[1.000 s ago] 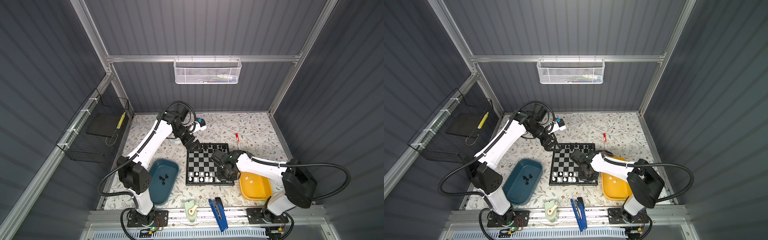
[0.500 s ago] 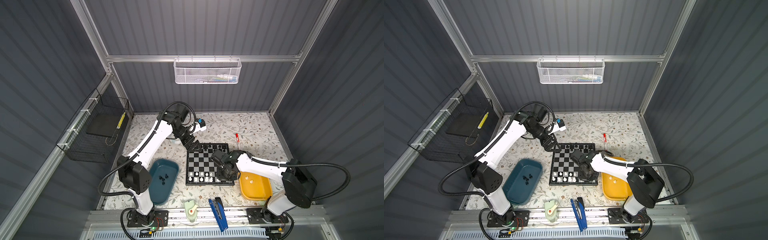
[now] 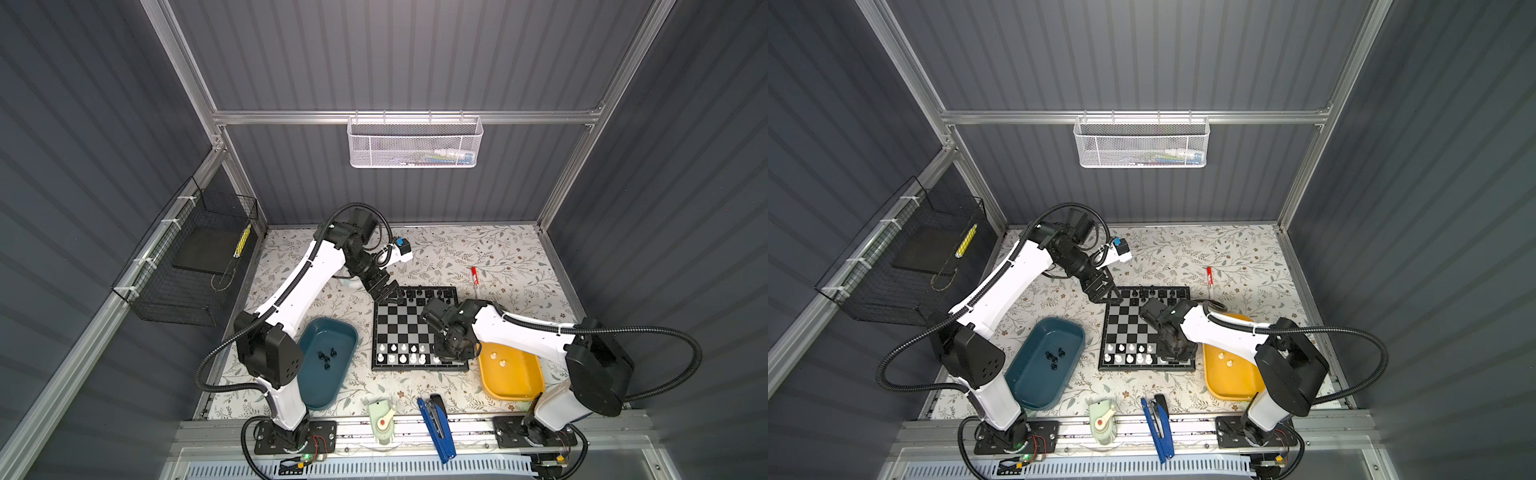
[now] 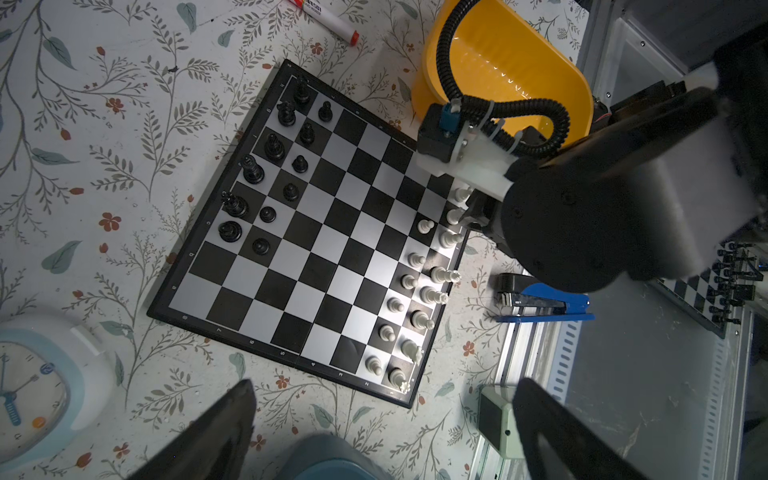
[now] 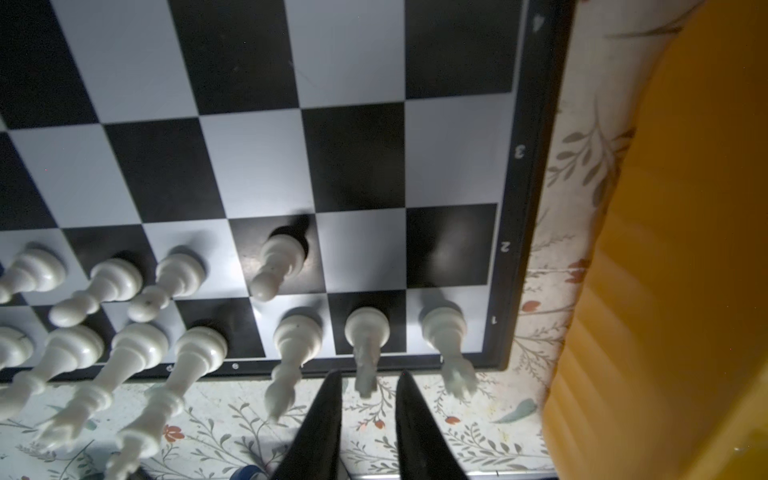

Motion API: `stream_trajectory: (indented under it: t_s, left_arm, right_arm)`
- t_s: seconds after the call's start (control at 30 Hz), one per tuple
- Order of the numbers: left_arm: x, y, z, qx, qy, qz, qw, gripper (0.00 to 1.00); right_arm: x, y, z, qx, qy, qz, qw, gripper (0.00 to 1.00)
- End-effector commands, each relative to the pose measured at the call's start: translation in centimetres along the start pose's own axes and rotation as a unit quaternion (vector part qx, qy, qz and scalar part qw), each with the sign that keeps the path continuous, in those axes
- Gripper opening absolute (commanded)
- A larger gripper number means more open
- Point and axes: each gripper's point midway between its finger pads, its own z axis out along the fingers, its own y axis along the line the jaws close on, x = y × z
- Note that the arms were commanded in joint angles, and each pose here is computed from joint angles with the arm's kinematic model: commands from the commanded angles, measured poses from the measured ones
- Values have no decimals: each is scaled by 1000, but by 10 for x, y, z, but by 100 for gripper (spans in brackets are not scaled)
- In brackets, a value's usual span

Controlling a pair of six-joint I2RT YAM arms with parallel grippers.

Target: Set up the chess pieces on the board

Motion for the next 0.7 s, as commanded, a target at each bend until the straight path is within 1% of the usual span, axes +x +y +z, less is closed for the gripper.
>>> stream_trajectory:
  t_s: [0.0, 0.33, 0.5, 0.57, 0.67]
  left_arm:
    - [1, -2, -1, 3, 3, -7, 1000, 98]
    - [2, -4, -1, 4, 3, -5, 1000, 98]
    - [1, -4, -1, 4, 4, -3, 1000, 98]
    - [1, -4, -2, 3, 3, -3, 1000, 98]
    - [2, 5, -2, -22, 5, 0, 1000, 97]
  right_arm:
    - [-2, -2, -8, 11, -4, -9, 1000, 27]
    - [-6, -5, -24, 12, -18, -13, 1000, 29]
    - [-18, -11, -52, 21, -56, -19, 998, 30]
    - [-21, -15, -62, 14, -70, -13, 997, 30]
    - [-24, -28, -71, 9, -89, 5, 996, 30]
